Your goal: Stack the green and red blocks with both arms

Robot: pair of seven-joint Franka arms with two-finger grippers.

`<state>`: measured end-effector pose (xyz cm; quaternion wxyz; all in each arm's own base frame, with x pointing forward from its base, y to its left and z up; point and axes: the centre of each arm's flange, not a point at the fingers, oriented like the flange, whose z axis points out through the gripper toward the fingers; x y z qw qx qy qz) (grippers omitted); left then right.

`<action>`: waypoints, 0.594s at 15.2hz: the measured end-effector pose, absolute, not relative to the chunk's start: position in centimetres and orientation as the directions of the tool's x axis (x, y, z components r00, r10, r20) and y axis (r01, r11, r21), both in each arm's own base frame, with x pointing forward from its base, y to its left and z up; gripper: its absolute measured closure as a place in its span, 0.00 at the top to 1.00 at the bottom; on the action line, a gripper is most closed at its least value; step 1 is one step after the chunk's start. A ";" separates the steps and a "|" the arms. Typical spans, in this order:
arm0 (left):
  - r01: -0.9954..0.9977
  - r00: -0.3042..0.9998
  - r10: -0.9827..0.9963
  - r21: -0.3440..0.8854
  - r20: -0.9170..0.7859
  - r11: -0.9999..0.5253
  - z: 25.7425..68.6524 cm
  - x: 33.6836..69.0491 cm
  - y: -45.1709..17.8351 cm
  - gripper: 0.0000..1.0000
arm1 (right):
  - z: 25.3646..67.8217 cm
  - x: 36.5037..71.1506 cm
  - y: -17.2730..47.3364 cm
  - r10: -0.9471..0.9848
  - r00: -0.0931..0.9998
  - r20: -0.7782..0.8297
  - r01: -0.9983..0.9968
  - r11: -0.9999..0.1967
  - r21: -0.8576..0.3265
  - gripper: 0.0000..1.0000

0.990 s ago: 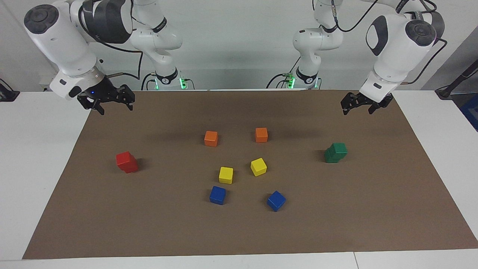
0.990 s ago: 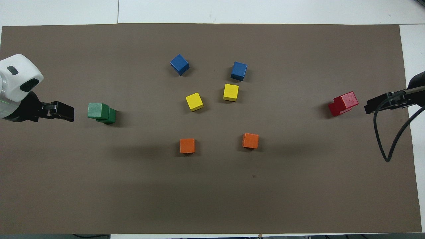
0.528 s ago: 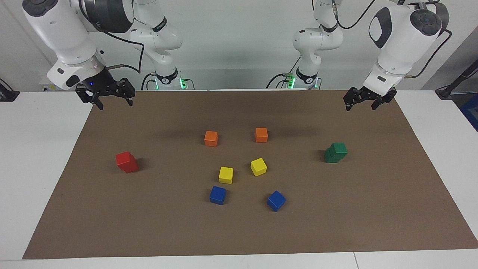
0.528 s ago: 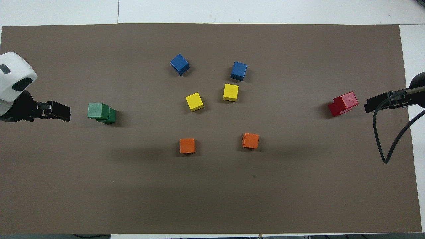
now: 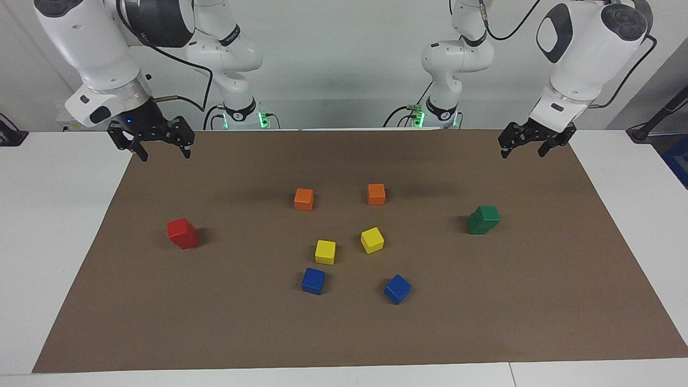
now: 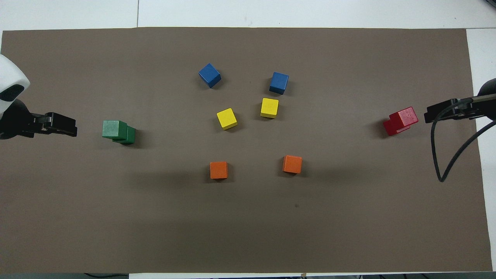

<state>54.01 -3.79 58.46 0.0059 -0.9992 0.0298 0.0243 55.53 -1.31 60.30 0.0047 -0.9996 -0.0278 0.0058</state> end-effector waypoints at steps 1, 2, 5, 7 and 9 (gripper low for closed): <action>-0.060 0.997 -0.059 -0.010 -0.050 -0.998 58.5 54.0 -3.8 1.00 | 60.3 55.5 -1.3 0.056 0.998 -0.012 0.056 -0.998 -0.010 1.00; -0.061 0.997 -0.060 -0.010 -0.050 -0.998 58.5 54.0 -3.8 1.00 | 60.3 55.5 -1.3 0.056 0.998 -0.012 0.055 -0.998 -0.010 1.00; -0.064 0.997 -0.064 -0.010 -0.050 -0.998 58.5 54.0 -4.1 1.00 | 60.2 55.5 -1.3 0.055 0.998 -0.013 0.055 -0.998 -0.010 1.00; -0.064 0.997 -0.064 -0.010 -0.051 -0.998 58.5 54.0 -4.0 1.00 | 60.1 55.5 -1.3 0.055 0.998 -0.015 0.055 -0.998 -0.010 1.00; -0.066 0.997 -0.065 -0.010 -0.042 -0.998 59.0 53.8 -4.1 1.00 | 60.1 55.5 -1.3 0.055 0.998 -0.015 0.055 -0.998 -0.010 1.00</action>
